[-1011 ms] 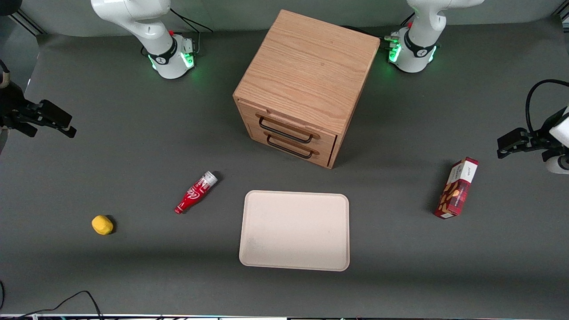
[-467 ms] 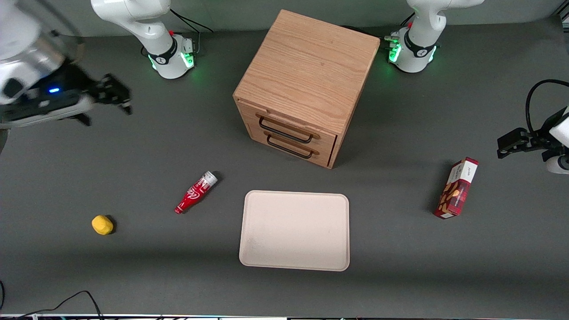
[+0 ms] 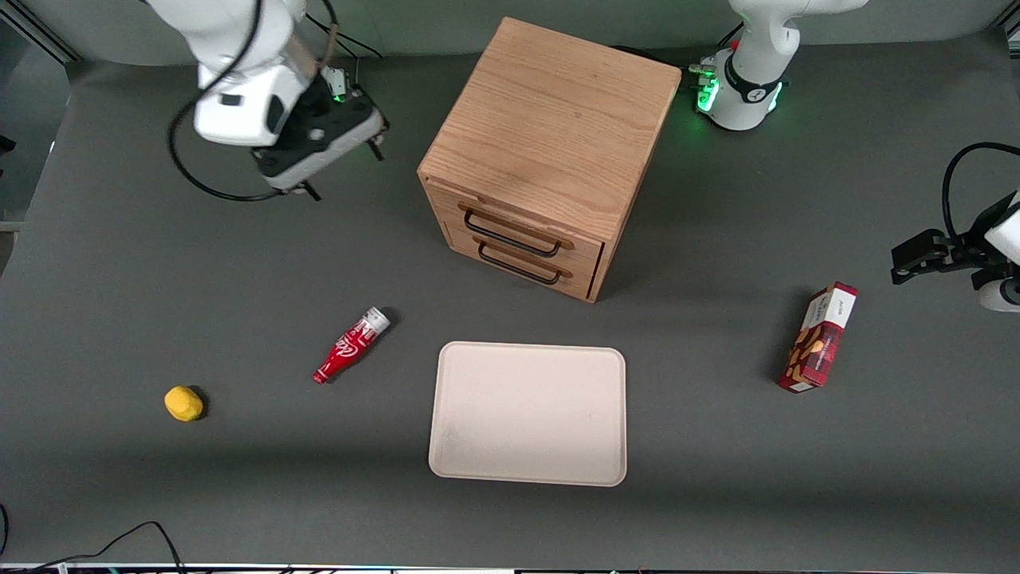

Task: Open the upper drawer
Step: 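Move the right gripper toward the upper drawer's black handle, then lower the right gripper and hook the upper drawer's black handle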

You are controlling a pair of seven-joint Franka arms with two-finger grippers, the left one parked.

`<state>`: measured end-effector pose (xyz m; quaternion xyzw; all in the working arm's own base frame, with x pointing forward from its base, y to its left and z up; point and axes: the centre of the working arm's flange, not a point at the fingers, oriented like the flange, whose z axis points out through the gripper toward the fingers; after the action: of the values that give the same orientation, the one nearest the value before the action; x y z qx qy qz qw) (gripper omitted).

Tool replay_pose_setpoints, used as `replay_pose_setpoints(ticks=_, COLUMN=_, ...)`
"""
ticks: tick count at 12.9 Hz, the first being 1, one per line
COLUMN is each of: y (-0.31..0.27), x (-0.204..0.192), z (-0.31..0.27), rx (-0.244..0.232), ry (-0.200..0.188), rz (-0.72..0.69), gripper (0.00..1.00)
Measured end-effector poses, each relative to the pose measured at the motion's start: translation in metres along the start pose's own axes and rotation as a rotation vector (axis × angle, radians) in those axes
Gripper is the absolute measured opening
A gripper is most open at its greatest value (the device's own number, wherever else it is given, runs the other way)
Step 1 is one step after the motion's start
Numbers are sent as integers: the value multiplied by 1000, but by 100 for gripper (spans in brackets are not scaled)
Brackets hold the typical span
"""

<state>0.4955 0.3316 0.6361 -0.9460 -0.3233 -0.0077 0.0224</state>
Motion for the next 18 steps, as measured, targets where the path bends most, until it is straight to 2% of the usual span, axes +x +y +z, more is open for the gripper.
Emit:
replay_pose_setpoints(ticks=3, y=-48, x=43, z=39, rx=-34, ry=-26, rz=-173, gripper=100)
replay_pose_setpoints(ticks=5, y=-82, x=64, z=67, rx=-18, ry=-42, rz=-240, gripper=100)
replay_pose_setpoints(ticks=8, y=-79, x=88, z=100, rx=16, ry=-27, rz=-339, gripper=100)
replay_pose_setpoints(ticks=11, y=-67, x=104, z=120, rx=34, ry=5, rz=-370, gripper=100)
replay_pose_setpoints(ticks=12, y=-67, x=107, z=126, rx=49, ry=13, rz=-378, gripper=100)
replay_pose_setpoints(ticks=15, y=-71, x=111, z=135, rx=167, ry=21, rz=-367, gripper=100)
replay_pose_setpoints(ticks=18, y=-60, x=113, z=142, rx=220, ry=21, rz=-346, gripper=100)
